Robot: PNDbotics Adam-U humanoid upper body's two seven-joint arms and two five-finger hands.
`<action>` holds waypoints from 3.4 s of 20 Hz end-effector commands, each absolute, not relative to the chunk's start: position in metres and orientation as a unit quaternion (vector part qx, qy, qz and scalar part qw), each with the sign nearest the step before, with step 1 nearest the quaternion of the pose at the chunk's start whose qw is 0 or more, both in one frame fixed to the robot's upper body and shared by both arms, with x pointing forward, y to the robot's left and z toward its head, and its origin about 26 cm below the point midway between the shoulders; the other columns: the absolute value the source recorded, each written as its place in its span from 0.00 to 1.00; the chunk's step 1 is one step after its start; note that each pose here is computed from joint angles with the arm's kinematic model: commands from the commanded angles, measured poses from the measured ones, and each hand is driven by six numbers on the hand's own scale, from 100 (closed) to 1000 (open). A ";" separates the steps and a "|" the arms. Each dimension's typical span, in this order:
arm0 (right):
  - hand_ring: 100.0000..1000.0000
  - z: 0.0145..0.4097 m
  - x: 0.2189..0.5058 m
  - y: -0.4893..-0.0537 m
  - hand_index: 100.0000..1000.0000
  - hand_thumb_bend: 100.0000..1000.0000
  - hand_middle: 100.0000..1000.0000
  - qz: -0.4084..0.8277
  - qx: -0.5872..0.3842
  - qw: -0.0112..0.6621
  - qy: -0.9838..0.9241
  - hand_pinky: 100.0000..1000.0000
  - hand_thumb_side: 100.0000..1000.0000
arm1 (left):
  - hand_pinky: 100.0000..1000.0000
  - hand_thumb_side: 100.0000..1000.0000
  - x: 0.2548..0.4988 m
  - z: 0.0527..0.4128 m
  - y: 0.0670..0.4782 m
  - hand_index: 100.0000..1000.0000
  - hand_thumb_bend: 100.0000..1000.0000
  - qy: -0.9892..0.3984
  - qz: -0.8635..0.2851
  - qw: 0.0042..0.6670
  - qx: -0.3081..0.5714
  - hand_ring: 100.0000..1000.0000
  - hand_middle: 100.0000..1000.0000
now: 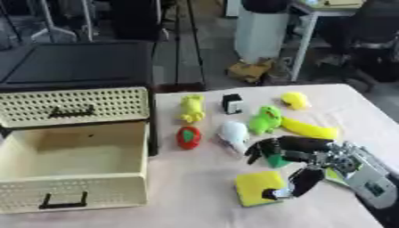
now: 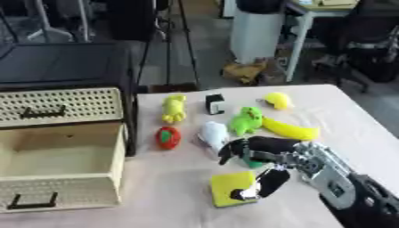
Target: Pick up objects from table and place into drawer.
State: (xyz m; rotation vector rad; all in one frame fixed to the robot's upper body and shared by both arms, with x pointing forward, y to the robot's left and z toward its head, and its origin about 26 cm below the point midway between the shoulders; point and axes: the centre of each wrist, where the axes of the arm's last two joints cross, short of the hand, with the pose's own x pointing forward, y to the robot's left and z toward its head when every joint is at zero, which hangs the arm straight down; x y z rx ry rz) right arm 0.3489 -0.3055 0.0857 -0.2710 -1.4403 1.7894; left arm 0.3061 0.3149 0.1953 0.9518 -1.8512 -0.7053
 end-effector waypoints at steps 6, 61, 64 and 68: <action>0.88 0.080 0.356 -0.313 0.84 0.41 0.89 0.733 -0.141 0.393 -0.537 0.74 0.48 | 0.09 1.00 0.304 0.204 0.316 0.74 0.56 -0.753 -0.290 0.442 0.392 0.00 0.28; 0.38 0.188 0.343 -0.280 0.76 0.05 0.40 0.657 -0.171 0.260 -0.686 0.20 0.03 | 0.09 1.00 0.303 0.198 0.317 0.75 0.52 -0.751 -0.299 0.450 0.380 0.00 0.29; 0.38 0.211 0.350 -0.263 0.76 0.05 0.41 0.660 -0.165 0.231 -0.696 0.21 0.04 | 0.09 1.00 0.304 0.196 0.315 0.74 0.52 -0.754 -0.299 0.451 0.372 0.00 0.29; 0.38 0.222 0.365 -0.242 0.76 0.04 0.41 0.667 -0.149 0.215 -0.697 0.21 0.04 | 0.09 1.00 0.306 0.197 0.309 0.74 0.53 -0.764 -0.299 0.447 0.358 0.00 0.28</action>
